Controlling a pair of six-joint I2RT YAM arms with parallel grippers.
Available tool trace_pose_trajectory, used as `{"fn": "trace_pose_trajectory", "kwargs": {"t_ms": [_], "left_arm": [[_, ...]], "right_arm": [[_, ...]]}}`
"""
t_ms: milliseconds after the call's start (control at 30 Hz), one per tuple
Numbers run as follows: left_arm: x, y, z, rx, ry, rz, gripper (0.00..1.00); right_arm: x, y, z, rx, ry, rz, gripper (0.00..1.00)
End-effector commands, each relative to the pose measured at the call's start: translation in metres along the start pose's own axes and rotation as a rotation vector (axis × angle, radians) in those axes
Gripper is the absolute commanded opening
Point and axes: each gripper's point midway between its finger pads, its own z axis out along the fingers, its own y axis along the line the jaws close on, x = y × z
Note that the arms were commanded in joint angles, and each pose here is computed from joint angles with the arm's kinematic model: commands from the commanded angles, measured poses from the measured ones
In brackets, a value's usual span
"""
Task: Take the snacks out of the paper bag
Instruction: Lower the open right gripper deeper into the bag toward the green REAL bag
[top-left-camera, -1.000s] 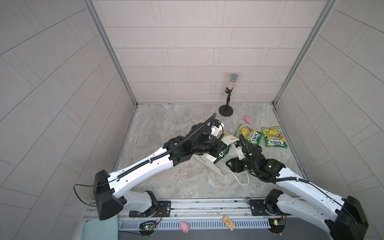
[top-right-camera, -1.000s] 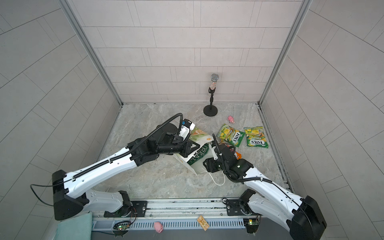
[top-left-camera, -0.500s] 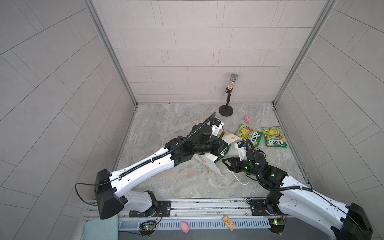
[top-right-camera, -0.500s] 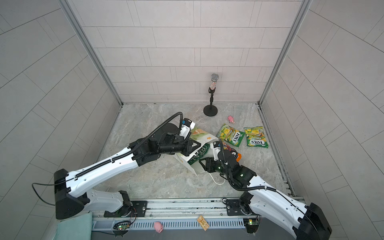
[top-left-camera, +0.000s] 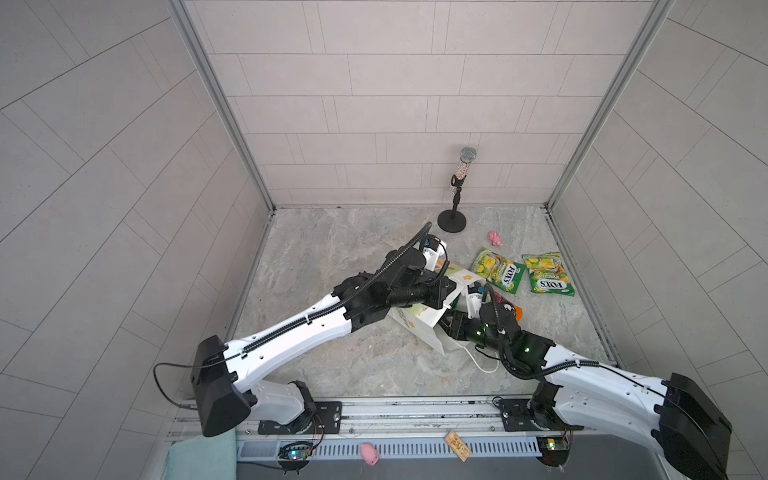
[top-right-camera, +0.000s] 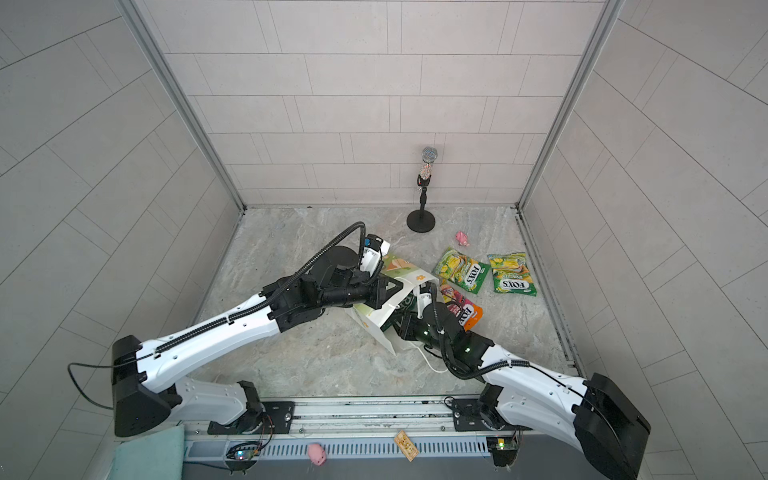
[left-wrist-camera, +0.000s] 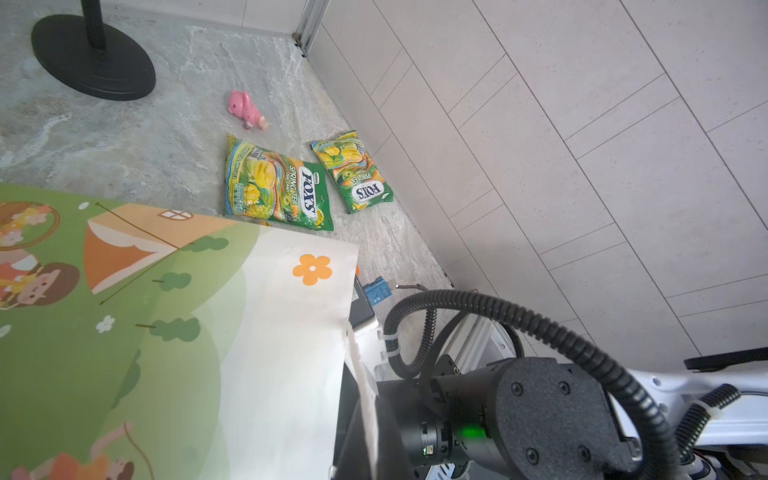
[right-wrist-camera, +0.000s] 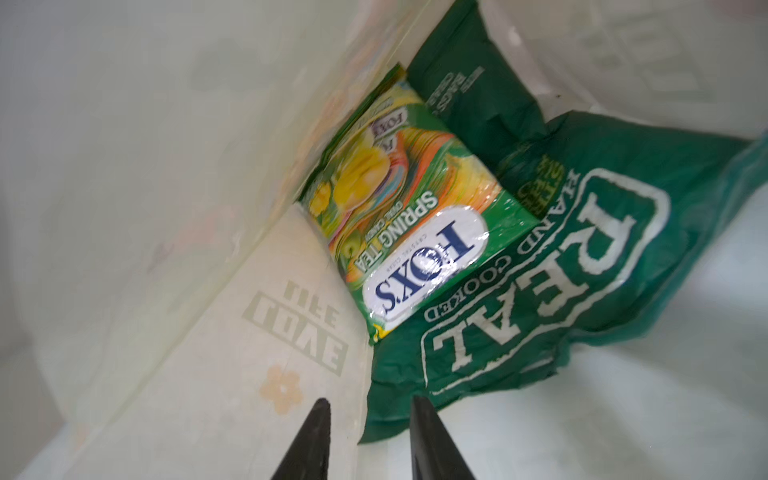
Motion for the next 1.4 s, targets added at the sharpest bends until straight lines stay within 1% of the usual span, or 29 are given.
{"fn": "trace_pose_trajectory", "kwargs": {"t_ms": [0, 67, 167, 333, 533, 733, 900, 1000, 1100, 1200, 1367], "left_arm": [[-0.001, 0.0, 0.003, 0.003, -0.017, -0.003, 0.0], [-0.001, -0.001, 0.002, 0.005, -0.019, -0.003, 0.0], [-0.001, -0.001, 0.002, 0.003, -0.021, -0.004, 0.0], [-0.001, -0.002, 0.001, 0.007, -0.022, -0.005, 0.0], [0.001, -0.004, 0.001, 0.016, -0.015, -0.001, 0.0], [0.001, -0.005, 0.001, 0.021, -0.013, 0.0, 0.0], [0.001, -0.006, -0.001, 0.026, -0.013, 0.003, 0.0], [0.002, -0.005, -0.002, 0.024, -0.012, 0.006, 0.0], [0.002, -0.005, -0.002, 0.024, -0.011, 0.006, 0.0], [0.002, -0.006, -0.002, 0.027, -0.01, 0.007, 0.0], [0.002, -0.007, -0.001, 0.032, -0.007, 0.006, 0.0]], "right_arm": [[-0.014, 0.001, 0.004, 0.003, -0.08, 0.092, 0.34], [-0.015, 0.003, 0.007, -0.004, -0.081, 0.115, 0.34], [-0.011, -0.004, 0.013, 0.03, -0.07, 0.156, 0.31], [-0.011, -0.001, 0.023, 0.017, -0.057, 0.165, 0.31], [-0.012, -0.013, 0.032, 0.1, -0.064, 0.195, 0.3], [-0.014, -0.015, 0.045, 0.12, -0.067, 0.206, 0.29], [-0.014, -0.029, 0.051, 0.178, -0.091, 0.231, 0.28], [-0.015, -0.039, 0.051, 0.232, -0.109, 0.235, 0.28], [-0.017, -0.048, 0.049, 0.288, -0.124, 0.236, 0.33], [-0.018, -0.056, 0.047, 0.323, -0.143, 0.252, 0.33], [-0.017, -0.059, 0.054, 0.339, -0.142, 0.258, 0.34]]}}
